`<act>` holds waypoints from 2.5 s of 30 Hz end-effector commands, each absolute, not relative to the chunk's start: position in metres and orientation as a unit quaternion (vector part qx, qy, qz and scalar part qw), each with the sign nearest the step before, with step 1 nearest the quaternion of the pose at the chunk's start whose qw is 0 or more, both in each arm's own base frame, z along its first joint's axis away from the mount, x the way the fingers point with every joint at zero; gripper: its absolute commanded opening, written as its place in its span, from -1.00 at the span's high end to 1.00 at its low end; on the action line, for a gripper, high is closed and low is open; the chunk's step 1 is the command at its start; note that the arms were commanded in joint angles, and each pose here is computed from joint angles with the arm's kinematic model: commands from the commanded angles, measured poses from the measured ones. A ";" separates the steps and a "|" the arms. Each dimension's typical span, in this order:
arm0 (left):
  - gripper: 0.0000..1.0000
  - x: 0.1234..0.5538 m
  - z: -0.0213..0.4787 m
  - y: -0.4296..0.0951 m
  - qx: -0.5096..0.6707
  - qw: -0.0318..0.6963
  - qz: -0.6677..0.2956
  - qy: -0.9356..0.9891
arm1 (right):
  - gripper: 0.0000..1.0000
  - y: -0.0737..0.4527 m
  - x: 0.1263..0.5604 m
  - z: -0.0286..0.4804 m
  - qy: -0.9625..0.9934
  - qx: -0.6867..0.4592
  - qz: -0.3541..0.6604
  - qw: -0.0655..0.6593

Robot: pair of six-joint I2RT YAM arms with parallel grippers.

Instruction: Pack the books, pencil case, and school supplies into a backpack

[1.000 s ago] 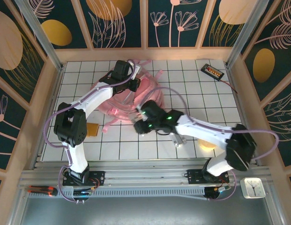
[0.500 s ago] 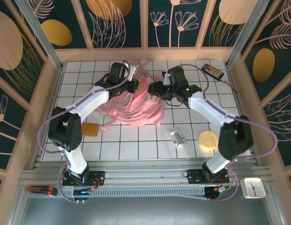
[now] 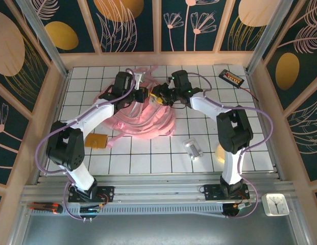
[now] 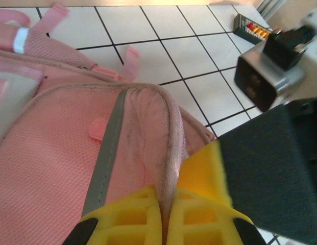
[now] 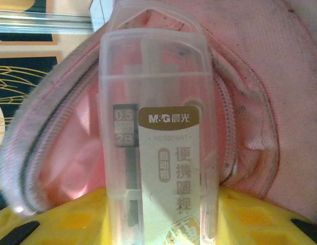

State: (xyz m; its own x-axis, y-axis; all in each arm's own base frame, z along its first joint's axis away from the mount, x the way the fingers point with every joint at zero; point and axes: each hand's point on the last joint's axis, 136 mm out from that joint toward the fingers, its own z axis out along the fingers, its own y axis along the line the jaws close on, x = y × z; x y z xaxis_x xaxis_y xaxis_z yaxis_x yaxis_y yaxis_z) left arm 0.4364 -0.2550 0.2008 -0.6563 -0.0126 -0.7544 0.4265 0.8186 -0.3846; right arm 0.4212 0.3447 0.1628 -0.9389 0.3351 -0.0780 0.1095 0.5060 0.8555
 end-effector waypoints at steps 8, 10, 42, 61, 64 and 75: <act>1.00 0.434 0.310 -0.284 0.130 0.499 -0.405 0.755 | 0.40 0.364 0.411 0.118 0.904 0.102 0.406 0.085; 1.00 0.432 0.297 -0.285 0.134 0.492 -0.405 0.759 | 0.33 0.374 0.411 0.132 0.901 0.073 0.415 0.099; 1.00 0.420 0.216 -0.228 0.129 0.478 -0.298 0.816 | -0.30 0.380 0.375 0.180 0.897 -0.080 0.389 0.194; 1.00 0.419 0.210 -0.229 0.116 0.470 -0.311 0.818 | 0.39 0.404 0.378 0.198 0.805 -0.045 0.563 0.180; 1.00 0.420 0.209 -0.228 0.114 0.470 -0.311 0.818 | 0.41 0.413 0.382 0.204 0.783 -0.028 0.600 0.163; 1.00 0.422 0.207 -0.227 0.107 0.468 -0.310 0.820 | 0.17 0.348 0.379 0.197 0.836 -0.008 0.508 0.210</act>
